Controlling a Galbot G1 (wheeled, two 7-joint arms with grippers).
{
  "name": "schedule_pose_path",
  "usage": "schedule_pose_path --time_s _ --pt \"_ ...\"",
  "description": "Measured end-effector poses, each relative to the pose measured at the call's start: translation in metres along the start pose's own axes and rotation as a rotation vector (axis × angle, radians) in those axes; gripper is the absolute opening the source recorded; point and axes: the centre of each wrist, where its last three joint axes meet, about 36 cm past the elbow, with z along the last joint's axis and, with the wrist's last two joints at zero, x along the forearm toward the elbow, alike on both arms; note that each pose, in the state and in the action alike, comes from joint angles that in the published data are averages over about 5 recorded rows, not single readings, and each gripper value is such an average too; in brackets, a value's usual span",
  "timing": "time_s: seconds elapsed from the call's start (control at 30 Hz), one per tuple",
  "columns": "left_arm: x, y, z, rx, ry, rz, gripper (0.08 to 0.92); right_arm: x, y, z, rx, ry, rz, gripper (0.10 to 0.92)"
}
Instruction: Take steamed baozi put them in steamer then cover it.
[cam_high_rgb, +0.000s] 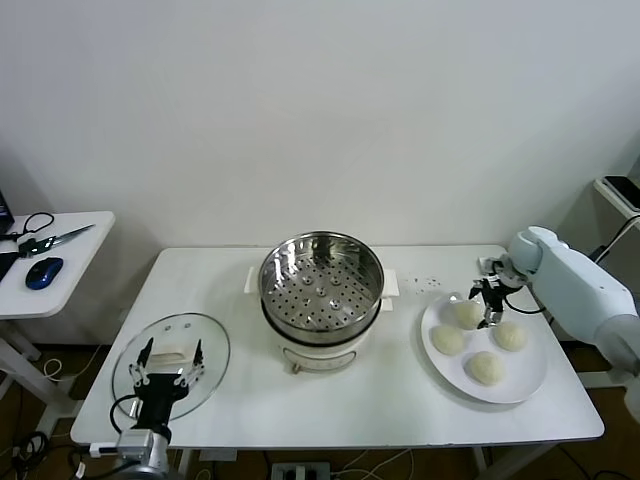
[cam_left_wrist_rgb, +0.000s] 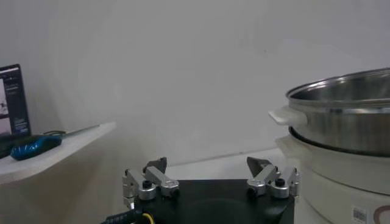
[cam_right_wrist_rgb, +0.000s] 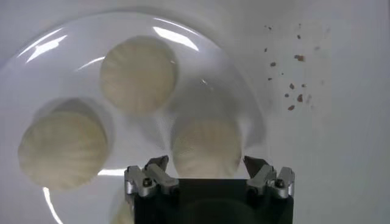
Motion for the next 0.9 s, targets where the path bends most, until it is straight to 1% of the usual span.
schedule_pose_path --time_s 0.13,0.33,0.6,0.77,0.9 --pt "-0.001 0.000 0.000 0.000 0.000 -0.001 0.823 -0.003 -0.001 -0.003 0.007 0.002 -0.003 0.809" --pt "-0.002 0.000 0.001 0.001 0.002 -0.001 0.823 -0.005 -0.002 -0.003 0.013 0.010 -0.007 0.743" --pt "-0.002 -0.001 0.003 0.005 0.007 -0.001 0.823 -0.004 -0.003 -0.004 0.023 0.009 -0.011 0.707" --pt "-0.002 -0.001 0.004 0.004 0.007 0.000 0.823 0.007 -0.006 -0.004 0.043 -0.002 -0.005 0.704" --pt "-0.002 0.001 0.002 0.000 0.004 0.002 0.823 0.027 -0.015 -0.009 0.082 -0.016 0.010 0.704"
